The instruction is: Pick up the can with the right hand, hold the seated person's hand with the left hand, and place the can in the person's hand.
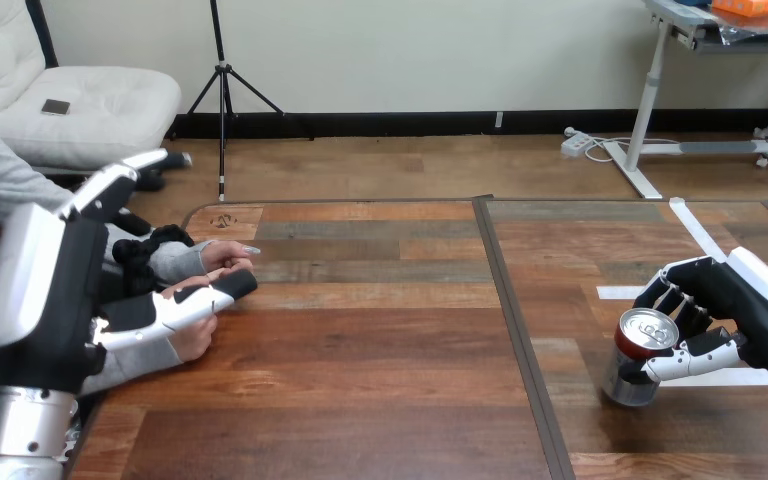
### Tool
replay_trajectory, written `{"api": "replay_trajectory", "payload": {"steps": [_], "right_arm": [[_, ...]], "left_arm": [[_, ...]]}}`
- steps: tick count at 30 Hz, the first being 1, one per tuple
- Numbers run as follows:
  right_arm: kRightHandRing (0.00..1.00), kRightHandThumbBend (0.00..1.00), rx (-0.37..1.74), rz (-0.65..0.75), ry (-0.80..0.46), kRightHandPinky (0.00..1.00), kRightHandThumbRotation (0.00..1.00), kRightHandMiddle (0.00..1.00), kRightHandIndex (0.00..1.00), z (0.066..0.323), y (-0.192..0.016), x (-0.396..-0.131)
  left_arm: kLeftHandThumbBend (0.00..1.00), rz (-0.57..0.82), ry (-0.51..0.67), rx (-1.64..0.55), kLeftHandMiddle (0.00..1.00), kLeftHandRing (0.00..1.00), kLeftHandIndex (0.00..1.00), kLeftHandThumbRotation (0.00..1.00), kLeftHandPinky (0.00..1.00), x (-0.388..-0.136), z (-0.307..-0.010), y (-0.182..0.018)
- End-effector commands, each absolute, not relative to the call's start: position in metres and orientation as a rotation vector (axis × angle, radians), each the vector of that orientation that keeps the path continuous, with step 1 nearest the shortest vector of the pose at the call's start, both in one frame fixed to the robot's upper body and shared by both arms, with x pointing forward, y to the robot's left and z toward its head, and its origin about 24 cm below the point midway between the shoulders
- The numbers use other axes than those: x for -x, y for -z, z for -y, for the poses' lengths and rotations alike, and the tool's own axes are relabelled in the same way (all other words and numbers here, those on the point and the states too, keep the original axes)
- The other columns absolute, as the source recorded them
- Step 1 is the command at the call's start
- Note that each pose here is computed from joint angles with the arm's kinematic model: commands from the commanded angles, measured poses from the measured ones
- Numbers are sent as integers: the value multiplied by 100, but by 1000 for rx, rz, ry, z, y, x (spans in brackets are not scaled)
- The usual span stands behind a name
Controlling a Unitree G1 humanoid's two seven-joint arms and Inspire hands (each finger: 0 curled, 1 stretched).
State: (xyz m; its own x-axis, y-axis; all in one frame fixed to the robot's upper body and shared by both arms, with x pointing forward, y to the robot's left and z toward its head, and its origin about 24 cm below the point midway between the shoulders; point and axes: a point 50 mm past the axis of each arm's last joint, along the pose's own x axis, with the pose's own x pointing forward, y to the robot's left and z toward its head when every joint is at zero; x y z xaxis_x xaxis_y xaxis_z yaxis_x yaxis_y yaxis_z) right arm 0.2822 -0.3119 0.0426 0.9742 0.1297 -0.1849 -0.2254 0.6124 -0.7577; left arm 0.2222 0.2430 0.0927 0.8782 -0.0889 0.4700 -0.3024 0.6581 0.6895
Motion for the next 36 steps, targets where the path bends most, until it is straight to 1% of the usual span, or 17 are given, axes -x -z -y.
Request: {"api": "replay_trajectory", "payload": {"steps": [1,8,21,24,28,36], "right_arm": [[37,76,877,15,-164,34,0,41,44,307,-75,-302],[36,77,876,6,-157,34,0,41,44,308,-73,-302],[37,77,875,14,-164,34,0,41,44,307,-72,-302],[37,77,876,12,-161,34,0,41,44,307,-71,-302],[36,77,878,16,-163,34,0,41,44,307,-71,-302],[35,77,879,8,-160,32,0,40,43,307,-72,-303]], "left_arm": [[100,569,-158,-920,81,75,79,51,53,-225,-244,-112],[100,544,-151,-961,82,76,80,54,53,-229,-246,-112],[100,519,-157,-1048,81,76,80,54,53,-235,-246,-106],[100,489,-146,-1078,80,75,80,54,53,-237,-246,-103],[100,451,-102,-1126,81,76,81,53,54,-240,-247,-100],[100,401,-60,-1205,82,77,80,55,60,-245,-251,-92]]}}
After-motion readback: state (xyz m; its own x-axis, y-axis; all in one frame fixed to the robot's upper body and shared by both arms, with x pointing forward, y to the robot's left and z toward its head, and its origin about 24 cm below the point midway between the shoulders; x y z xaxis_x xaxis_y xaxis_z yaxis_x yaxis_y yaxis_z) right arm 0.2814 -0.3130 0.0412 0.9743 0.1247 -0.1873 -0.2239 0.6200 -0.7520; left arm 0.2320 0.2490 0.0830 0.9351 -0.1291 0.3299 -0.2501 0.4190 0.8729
